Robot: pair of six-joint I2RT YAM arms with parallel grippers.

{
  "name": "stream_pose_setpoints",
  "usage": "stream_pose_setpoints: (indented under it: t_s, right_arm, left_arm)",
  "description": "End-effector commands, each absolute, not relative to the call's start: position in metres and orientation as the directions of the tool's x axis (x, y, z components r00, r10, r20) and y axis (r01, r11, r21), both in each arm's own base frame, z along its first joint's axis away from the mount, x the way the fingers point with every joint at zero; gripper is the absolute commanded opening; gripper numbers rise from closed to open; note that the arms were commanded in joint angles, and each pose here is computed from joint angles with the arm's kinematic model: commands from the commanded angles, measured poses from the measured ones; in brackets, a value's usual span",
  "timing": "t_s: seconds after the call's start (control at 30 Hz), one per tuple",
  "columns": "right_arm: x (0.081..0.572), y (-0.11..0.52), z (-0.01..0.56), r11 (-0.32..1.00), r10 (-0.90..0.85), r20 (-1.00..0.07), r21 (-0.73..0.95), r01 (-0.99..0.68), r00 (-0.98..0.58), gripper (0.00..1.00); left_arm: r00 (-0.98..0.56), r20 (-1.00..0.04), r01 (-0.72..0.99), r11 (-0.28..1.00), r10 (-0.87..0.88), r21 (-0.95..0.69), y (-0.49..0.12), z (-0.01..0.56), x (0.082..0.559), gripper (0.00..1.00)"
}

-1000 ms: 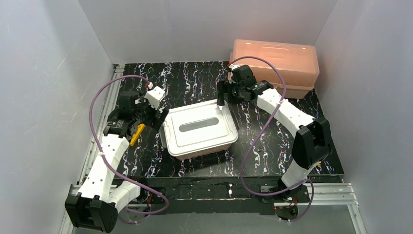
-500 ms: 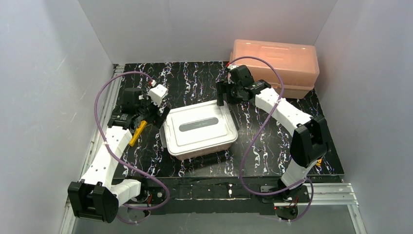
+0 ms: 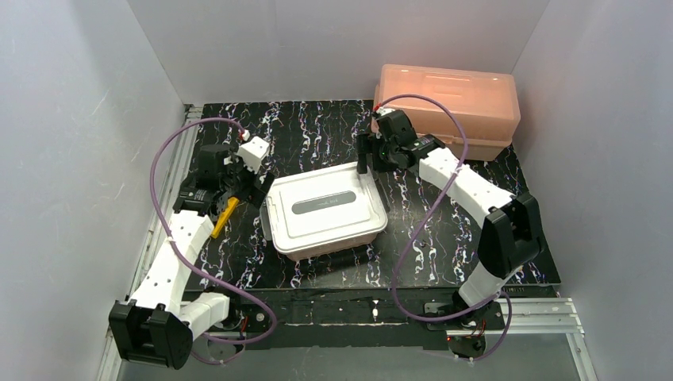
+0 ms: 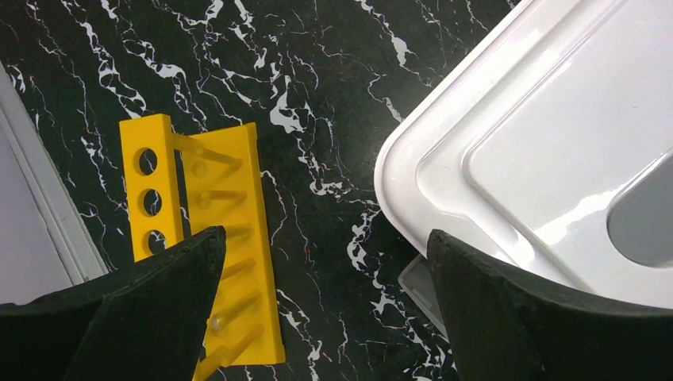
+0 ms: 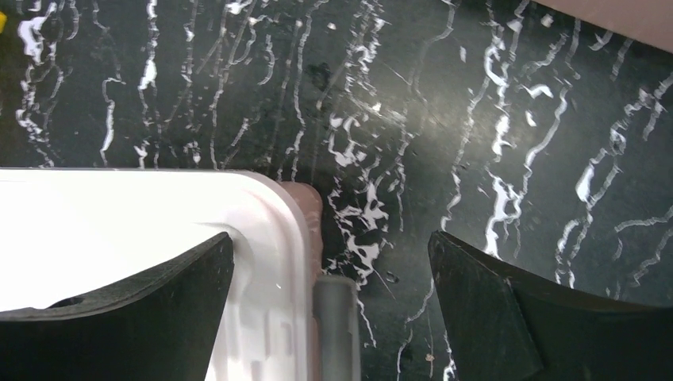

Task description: Organize the chemistry lab equipment

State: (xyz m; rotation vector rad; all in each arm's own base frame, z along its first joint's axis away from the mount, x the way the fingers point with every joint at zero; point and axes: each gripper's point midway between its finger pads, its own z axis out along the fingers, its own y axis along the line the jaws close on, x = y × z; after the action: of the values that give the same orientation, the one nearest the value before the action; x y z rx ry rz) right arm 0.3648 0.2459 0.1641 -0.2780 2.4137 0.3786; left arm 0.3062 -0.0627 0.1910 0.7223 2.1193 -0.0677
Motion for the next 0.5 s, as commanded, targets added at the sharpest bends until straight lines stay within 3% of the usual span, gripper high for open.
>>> stream_pose_setpoints:
  t_s: [0.0, 0.3, 0.47]
  right_arm:
    - [0.351, 0.205, 0.158, 0.979, -0.08, -0.648, 0.093, -0.183, -0.758, 0.98]
    - [0.325, 0.181, 0.151, 0.988, -0.005, -0.673, 0.113, -0.109, -0.739, 0.98]
    - [0.332, 0.186, 0.185, 0.981, 0.023, -0.724, 0.149, -0.124, -0.69, 0.98]
  left_arm:
    - [-0.466, -0.786, 0.476, 0.864, 0.407, 0.165, -0.063, 0.211, 0.293, 0.98]
    - [-0.518, -0.813, 0.363, 0.929, 0.266, 0.073, -0.057, 0.224, 0.265, 0.98]
    - [-0.642, -0.748, 0.296, 0.954, 0.169, -0.039, -0.058, 0.208, 0.242, 0.98]
